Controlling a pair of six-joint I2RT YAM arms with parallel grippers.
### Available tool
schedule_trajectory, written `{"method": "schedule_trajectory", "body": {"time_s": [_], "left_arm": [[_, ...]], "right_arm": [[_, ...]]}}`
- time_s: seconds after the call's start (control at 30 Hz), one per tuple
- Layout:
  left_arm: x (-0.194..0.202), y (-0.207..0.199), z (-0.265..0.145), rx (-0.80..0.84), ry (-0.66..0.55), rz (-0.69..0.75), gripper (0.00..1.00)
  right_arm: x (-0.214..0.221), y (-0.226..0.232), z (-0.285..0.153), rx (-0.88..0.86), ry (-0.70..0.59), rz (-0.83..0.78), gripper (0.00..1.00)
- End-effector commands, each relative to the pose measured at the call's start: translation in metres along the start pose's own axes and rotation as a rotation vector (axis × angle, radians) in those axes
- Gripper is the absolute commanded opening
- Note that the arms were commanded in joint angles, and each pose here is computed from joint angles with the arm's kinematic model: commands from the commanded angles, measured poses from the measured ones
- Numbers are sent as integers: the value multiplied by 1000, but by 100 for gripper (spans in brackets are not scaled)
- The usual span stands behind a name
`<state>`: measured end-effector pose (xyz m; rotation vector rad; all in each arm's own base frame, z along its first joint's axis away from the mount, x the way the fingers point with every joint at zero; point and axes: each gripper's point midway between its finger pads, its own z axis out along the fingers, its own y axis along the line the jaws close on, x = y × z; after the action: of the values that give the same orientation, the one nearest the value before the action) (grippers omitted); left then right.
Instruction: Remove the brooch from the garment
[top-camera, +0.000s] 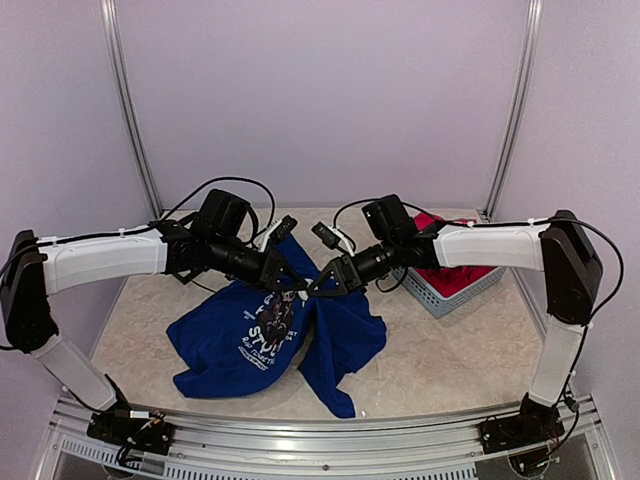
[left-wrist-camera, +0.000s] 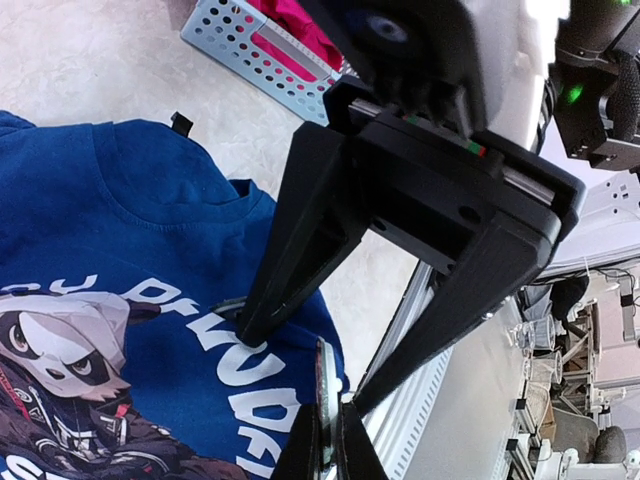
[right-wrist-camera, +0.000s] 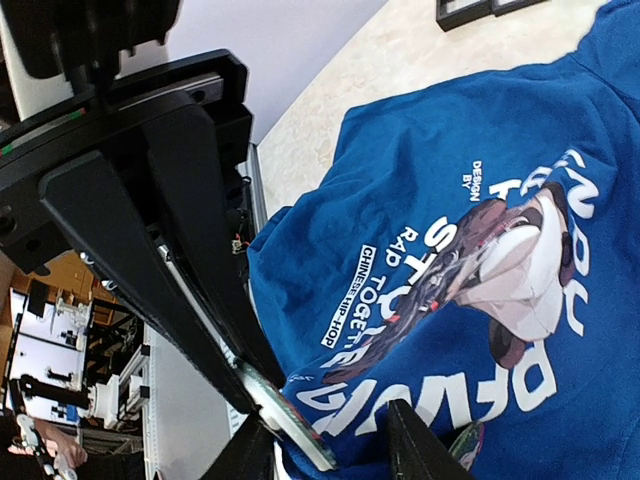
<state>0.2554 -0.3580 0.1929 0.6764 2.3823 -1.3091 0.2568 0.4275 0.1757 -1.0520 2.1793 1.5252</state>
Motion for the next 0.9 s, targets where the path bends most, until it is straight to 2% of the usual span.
{"method": "schedule_trajectory", "body": {"time_s": [0.0,0.2,0.33,0.5,0.7,0.87], "left_arm": [[-6,-9,-8,45,-33,40,0],[-6,-2,-10,32,-37,29,0],[-6,-2,-10,36,-39,29,0],[-7,-4,-9,51,-39,31,0],[-7,-6,-10,54,-35,35,0],[-9,-8,-10,60,-34,39,0]], "right_arm": [[-12,29,-21,-5,-43,-72,52],[-15,40,-46,2,-63,-84,70],[-14,35,-49,23,-65,-80,71],[-12,17,-37,35,-61,-52,62],[-18,11,-28,9,-65,-46,45],[-16,6,-24,3,-52,-39,36]]}}
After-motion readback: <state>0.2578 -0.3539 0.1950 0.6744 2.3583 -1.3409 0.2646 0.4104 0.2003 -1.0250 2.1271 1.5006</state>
